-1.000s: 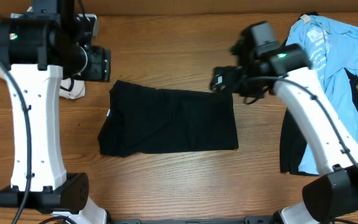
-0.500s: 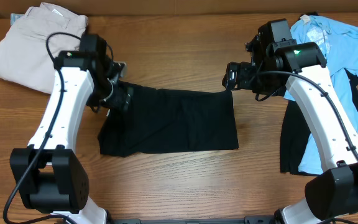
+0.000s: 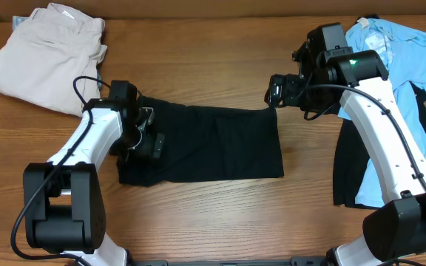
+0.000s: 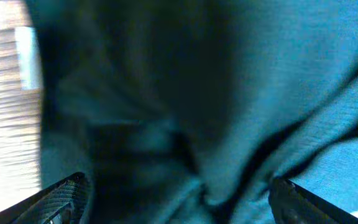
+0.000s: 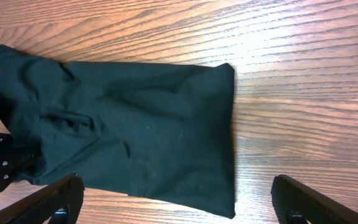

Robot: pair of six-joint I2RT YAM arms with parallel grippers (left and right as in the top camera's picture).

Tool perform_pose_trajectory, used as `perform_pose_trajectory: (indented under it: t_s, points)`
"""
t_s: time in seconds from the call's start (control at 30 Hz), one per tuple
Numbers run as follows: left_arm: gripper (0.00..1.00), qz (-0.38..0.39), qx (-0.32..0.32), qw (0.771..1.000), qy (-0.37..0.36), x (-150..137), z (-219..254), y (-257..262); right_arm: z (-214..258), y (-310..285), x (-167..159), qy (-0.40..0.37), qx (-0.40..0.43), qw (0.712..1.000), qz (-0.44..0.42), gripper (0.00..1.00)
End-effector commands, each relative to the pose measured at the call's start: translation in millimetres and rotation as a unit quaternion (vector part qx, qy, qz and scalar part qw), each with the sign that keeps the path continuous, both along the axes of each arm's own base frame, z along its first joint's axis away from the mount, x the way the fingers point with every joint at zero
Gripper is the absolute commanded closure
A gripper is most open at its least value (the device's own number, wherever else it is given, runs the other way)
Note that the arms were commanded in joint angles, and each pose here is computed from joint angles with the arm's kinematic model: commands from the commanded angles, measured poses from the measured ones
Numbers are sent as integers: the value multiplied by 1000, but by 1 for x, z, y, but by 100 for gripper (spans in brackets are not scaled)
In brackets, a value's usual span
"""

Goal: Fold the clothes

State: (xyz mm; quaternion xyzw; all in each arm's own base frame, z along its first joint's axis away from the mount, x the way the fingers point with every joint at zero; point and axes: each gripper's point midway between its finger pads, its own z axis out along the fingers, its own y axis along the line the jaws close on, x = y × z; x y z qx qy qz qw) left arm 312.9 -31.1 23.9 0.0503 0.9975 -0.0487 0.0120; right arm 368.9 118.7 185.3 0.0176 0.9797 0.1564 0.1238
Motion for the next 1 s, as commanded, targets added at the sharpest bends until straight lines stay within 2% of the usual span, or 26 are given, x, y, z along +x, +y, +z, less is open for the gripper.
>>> perform_pose_trajectory:
  t_s: [0.0, 0.3, 0.43, 0.47, 0.57, 0.67, 0.73, 0.77, 0.8, 0.97]
  points:
    - [2, 22, 40, 999, -12, 5, -1, 12, 3, -1, 0, -6, -1, 1000, 2, 0]
    - [0, 19, -19, 999, -36, 12, -14, -8, 3, -1, 0, -7, -1, 1000, 2, 0]
    - [2, 19, -15, 999, -34, 5, -27, -7, 3, -1, 1, -8, -1, 1000, 2, 0]
    - [6, 19, -14, 999, -33, 2, -30, -6, 3, -1, 1, -9, -1, 1000, 2, 0]
    - [26, 24, -1, 999, -29, -4, -37, -1, 3, -1, 2, -10, -1, 1000, 2, 0]
    - [57, 25, 13, 999, -31, -3, -37, 4, 3, -1, 2, -11, 0, 1000, 2, 2]
    - [80, 32, 39, 998, -33, -2, -37, 13, 4, 0, 2, -11, 0, 1000, 2, 9]
    - [91, 39, 51, 997, -34, -2, -36, 19, 3, 0, 2, -11, 0, 1000, 2, 16]
    - [96, 44, 63, 996, -34, -1, -35, 24, 3, 0, 2, -11, 0, 1000, 3, 25]
    - [96, 51, 94, 994, -31, 8, -16, 38, 4, 6, 2, -15, 1, 1000, 10, 60]
